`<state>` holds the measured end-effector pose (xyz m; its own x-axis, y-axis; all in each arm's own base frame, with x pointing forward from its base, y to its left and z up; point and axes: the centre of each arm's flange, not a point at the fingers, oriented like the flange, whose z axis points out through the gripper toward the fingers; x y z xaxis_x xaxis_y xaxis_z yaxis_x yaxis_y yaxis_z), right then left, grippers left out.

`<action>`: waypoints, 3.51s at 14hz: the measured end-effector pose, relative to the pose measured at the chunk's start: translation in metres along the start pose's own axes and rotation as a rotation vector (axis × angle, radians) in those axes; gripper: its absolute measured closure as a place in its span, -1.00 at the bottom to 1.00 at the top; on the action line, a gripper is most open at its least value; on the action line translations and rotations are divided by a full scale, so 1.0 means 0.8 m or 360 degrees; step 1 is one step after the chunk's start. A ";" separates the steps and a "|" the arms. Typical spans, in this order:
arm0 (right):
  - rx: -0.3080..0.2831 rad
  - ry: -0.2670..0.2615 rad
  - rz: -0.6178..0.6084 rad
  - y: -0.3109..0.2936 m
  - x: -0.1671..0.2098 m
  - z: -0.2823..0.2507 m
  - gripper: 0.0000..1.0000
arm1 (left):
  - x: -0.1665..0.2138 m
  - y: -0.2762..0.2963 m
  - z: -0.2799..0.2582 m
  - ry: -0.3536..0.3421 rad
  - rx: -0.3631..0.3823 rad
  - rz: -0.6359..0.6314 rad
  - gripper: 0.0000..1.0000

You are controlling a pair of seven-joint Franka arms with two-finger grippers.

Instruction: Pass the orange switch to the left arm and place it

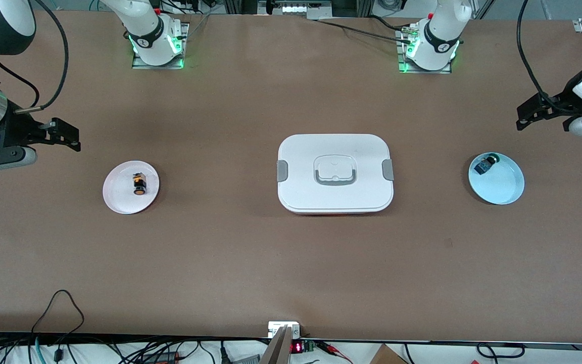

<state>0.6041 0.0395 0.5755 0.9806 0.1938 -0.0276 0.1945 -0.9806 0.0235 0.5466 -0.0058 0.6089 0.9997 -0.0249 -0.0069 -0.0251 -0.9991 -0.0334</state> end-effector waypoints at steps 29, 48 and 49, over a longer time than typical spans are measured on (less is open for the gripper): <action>-0.0003 0.0007 0.0048 0.021 -0.003 0.000 -1.00 | -0.001 0.009 -0.005 -0.0002 0.0001 0.0020 -1.00; -0.0002 0.0010 0.0063 0.028 -0.003 0.000 -1.00 | -0.001 0.009 -0.006 -0.0002 0.0001 0.0020 -1.00; -0.0002 0.0010 0.0063 0.028 -0.003 0.000 -1.00 | -0.001 0.009 -0.006 -0.0002 0.0001 0.0020 -1.00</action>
<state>0.6059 0.0167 0.5764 0.9877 0.1550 -0.0202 0.1555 -0.9875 0.0260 0.5455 -0.0132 0.6131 0.9993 -0.0376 -0.0086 -0.0379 -0.9987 -0.0338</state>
